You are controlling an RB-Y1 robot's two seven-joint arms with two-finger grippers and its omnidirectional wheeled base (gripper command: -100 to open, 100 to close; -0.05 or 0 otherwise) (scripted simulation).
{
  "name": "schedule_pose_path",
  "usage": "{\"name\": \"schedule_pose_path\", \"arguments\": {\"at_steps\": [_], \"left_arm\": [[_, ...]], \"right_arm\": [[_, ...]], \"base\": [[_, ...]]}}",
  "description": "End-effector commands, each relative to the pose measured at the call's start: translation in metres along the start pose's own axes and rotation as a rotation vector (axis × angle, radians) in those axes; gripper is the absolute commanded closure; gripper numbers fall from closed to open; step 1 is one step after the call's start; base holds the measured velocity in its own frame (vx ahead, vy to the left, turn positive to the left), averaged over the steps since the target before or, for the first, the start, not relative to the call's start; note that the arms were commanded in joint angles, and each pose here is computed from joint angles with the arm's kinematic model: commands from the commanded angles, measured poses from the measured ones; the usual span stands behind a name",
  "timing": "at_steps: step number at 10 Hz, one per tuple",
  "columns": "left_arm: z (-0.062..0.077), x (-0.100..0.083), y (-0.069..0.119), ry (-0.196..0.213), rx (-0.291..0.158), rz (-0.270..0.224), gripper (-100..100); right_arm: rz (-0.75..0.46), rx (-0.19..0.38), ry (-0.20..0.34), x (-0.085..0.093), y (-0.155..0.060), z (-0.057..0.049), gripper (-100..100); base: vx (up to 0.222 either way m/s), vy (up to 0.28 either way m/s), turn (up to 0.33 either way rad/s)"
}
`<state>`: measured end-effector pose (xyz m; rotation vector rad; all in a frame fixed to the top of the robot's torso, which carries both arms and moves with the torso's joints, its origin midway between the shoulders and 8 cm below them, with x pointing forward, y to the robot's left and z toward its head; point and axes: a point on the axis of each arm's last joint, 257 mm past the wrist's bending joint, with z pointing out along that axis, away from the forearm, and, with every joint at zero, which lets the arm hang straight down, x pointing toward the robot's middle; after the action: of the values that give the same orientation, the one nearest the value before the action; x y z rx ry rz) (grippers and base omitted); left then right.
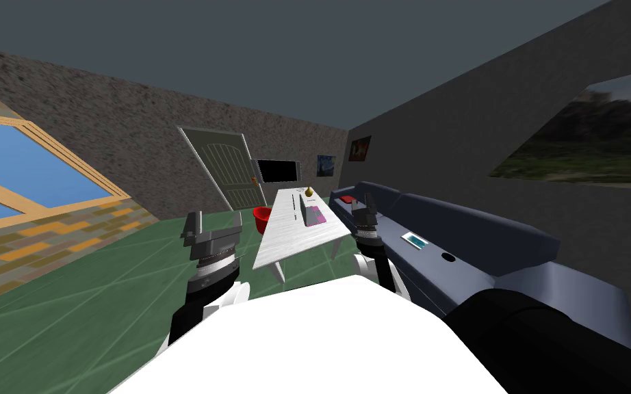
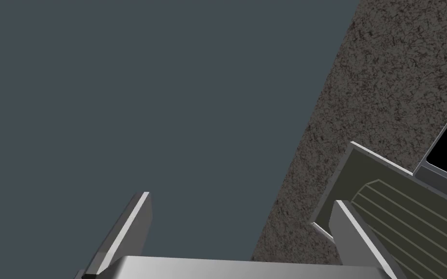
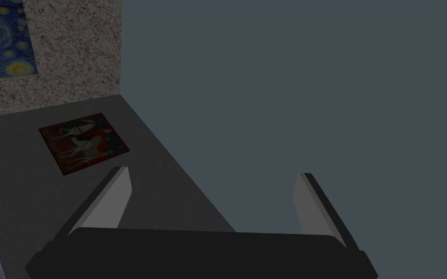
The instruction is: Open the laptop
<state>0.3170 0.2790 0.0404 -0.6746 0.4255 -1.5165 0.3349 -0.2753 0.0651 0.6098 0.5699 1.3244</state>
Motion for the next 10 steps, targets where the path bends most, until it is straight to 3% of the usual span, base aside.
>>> {"name": "schedule_pose_path", "arguments": {"at_steps": [1, 9, 10], "left_arm": [[0.0, 0.0, 0.0, 0.0, 0.0, 0.0, 0], [0.0001, 0.0, -0.0001, 0.0, 0.0, 0.0, 0], [0.0001, 0.0, -0.0002, 0.0, 0.0, 0.0, 0]], "right_arm": [[0.0, 0.0, 0.0, 0.0, 0.0, 0.0, 0], [0.0, 0.0, 0.0, 0.0, 0.0002, 0.0001, 0], [-0.03, 0.015, 0.039, 0.0059, -0.0052, -0.0006, -100]], "base": [[0.0, 0.0, 0.0], [0.0, 0.0, 0.0], [0.004, 0.01, 0.038]]}}
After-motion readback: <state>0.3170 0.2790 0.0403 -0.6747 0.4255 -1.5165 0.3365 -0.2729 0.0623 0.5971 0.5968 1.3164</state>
